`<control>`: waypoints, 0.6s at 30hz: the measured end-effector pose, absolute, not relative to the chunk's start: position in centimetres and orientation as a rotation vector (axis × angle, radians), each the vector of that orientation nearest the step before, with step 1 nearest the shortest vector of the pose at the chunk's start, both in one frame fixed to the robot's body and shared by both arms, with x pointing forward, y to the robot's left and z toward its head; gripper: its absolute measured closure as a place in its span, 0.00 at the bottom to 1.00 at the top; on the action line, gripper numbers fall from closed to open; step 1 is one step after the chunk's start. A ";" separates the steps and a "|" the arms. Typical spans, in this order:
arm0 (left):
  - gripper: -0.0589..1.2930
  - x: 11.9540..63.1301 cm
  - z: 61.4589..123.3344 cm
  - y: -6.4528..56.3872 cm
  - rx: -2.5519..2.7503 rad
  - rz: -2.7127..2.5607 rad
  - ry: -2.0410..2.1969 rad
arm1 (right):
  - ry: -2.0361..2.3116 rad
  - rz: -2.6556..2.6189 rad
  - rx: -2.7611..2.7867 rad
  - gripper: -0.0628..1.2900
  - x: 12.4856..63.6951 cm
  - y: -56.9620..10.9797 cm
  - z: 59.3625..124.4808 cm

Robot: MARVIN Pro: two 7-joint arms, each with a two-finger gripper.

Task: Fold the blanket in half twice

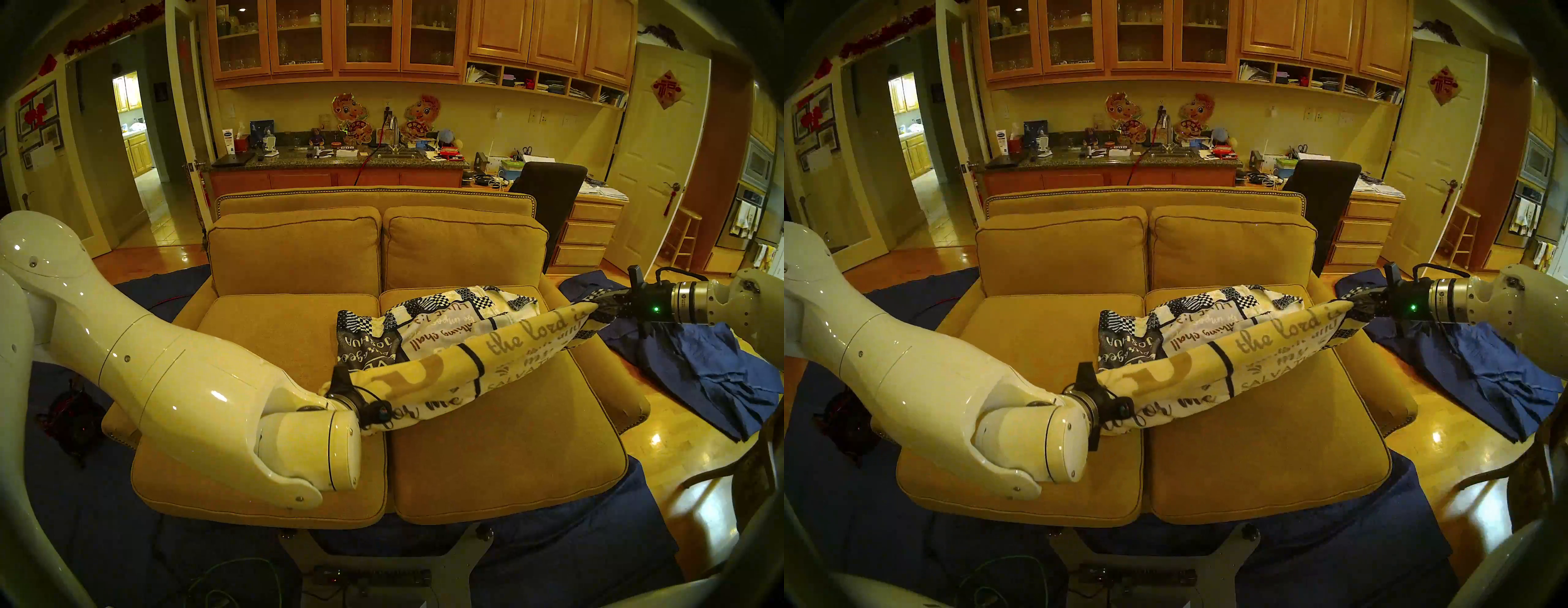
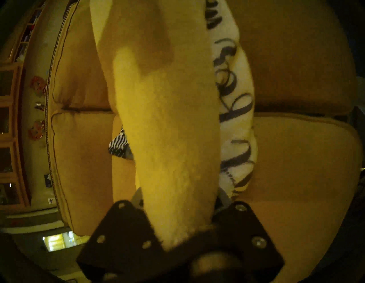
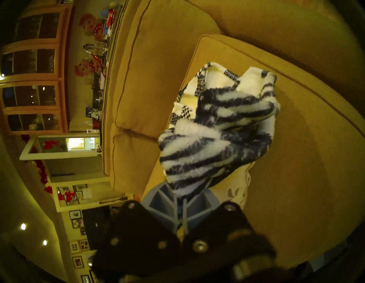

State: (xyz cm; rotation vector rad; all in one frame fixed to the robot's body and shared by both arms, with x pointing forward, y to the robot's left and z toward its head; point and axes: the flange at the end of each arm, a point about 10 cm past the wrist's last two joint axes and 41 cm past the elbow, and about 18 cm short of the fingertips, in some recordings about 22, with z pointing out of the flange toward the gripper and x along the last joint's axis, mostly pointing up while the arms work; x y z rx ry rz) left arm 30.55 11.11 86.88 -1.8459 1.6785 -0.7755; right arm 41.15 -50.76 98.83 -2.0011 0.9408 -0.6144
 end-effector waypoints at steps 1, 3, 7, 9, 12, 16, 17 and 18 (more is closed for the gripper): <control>0.84 31.1 86.9 11.6 -1.845 -0.769 1.656 | 0.924 -0.601 -2.001 0.98 41.1 -50.4 98.9; 0.84 32.0 86.9 12.3 -1.842 -0.757 1.623 | 0.896 -0.579 -1.999 0.98 41.1 -49.9 99.1; 0.84 33.7 86.7 14.0 -1.835 -0.727 1.558 | 0.831 -0.527 -1.995 0.98 41.0 -48.3 99.5; 0.84 34.5 86.6 14.9 -1.832 -0.707 1.528 | 0.795 -0.497 -1.993 0.98 40.9 -47.2 99.5; 0.84 35.5 86.2 16.3 -1.829 -0.671 1.486 | 0.742 -0.449 -1.989 0.98 40.6 -45.5 99.5; 0.84 36.8 85.7 18.2 -1.816 -0.623 1.435 | 0.669 -0.382 -1.979 0.98 40.1 -42.8 99.4; 0.84 37.3 85.5 18.8 -1.808 -0.609 1.420 | 0.645 -0.361 -1.974 0.98 39.9 -41.9 99.4; 0.84 37.4 85.5 19.0 -1.804 -0.605 1.415 | 0.637 -0.355 -1.972 0.98 39.8 -41.5 99.3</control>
